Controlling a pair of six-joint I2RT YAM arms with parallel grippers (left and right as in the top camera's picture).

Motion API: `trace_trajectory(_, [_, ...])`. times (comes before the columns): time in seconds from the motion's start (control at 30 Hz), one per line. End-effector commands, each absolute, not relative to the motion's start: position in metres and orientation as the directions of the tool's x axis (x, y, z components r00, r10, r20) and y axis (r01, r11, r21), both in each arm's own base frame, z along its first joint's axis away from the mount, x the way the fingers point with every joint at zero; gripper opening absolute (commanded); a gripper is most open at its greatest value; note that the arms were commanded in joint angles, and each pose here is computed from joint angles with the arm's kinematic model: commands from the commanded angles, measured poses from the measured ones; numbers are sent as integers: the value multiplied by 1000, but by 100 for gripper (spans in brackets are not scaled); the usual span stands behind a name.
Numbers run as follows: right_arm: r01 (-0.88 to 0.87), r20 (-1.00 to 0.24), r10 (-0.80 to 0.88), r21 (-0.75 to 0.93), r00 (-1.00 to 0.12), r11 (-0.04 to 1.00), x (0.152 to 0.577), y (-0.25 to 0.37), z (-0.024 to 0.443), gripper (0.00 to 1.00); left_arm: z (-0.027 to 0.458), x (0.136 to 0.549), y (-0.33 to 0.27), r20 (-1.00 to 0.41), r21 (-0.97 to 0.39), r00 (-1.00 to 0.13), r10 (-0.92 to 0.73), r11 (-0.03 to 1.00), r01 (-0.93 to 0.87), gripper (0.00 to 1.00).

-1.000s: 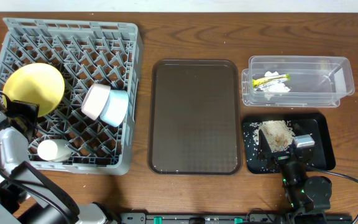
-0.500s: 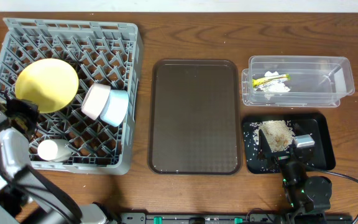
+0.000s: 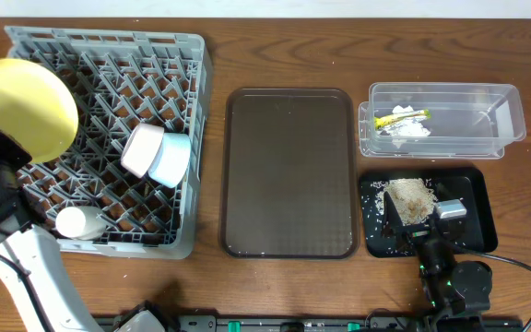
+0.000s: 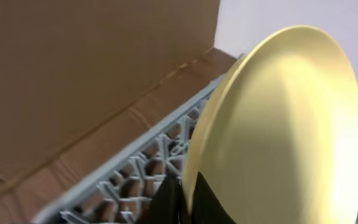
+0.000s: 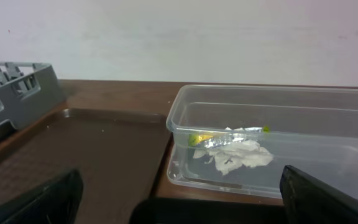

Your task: Sort waste into correct bins and load items into the dishwasher

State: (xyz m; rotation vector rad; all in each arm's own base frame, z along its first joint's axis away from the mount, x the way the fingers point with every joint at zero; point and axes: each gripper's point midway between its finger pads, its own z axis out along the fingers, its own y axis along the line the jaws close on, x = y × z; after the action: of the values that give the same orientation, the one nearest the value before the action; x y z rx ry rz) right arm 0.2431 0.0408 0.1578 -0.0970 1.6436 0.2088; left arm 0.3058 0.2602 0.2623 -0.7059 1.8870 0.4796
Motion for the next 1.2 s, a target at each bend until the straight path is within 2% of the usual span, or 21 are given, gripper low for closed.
trace_trajectory(0.0, [-179,-995,58,73,-87,981,243,39,157,99,264,304,272,-901,188,-408,-145,718,-671,8])
trace_trajectory(0.13, [-180,-995,58,73,-87,981,243,39,157,99,262,315,270,-896,228,-433,-100,732,-642,7])
trace_trajectory(0.3, [-179,-995,58,73,-87,981,243,39,157,99,259,329,264,-852,368,-523,23,738,-566,8])
trace_trajectory(0.5, [-179,-995,58,73,-87,981,243,39,157,99,238,341,258,-825,379,-565,21,762,-525,8])
trace_trajectory(0.73, [-179,-995,57,72,-86,981,243,39,157,99,211,351,261,-781,420,-624,0,740,-525,8])
trace_trajectory(1.0, [-179,-995,58,73,-87,981,243,39,157,99,234,353,269,-778,514,-623,76,647,-563,7])
trace_trajectory(1.17, [-179,-995,58,73,-87,981,243,39,157,99,223,347,267,-781,476,-625,13,661,-580,8])
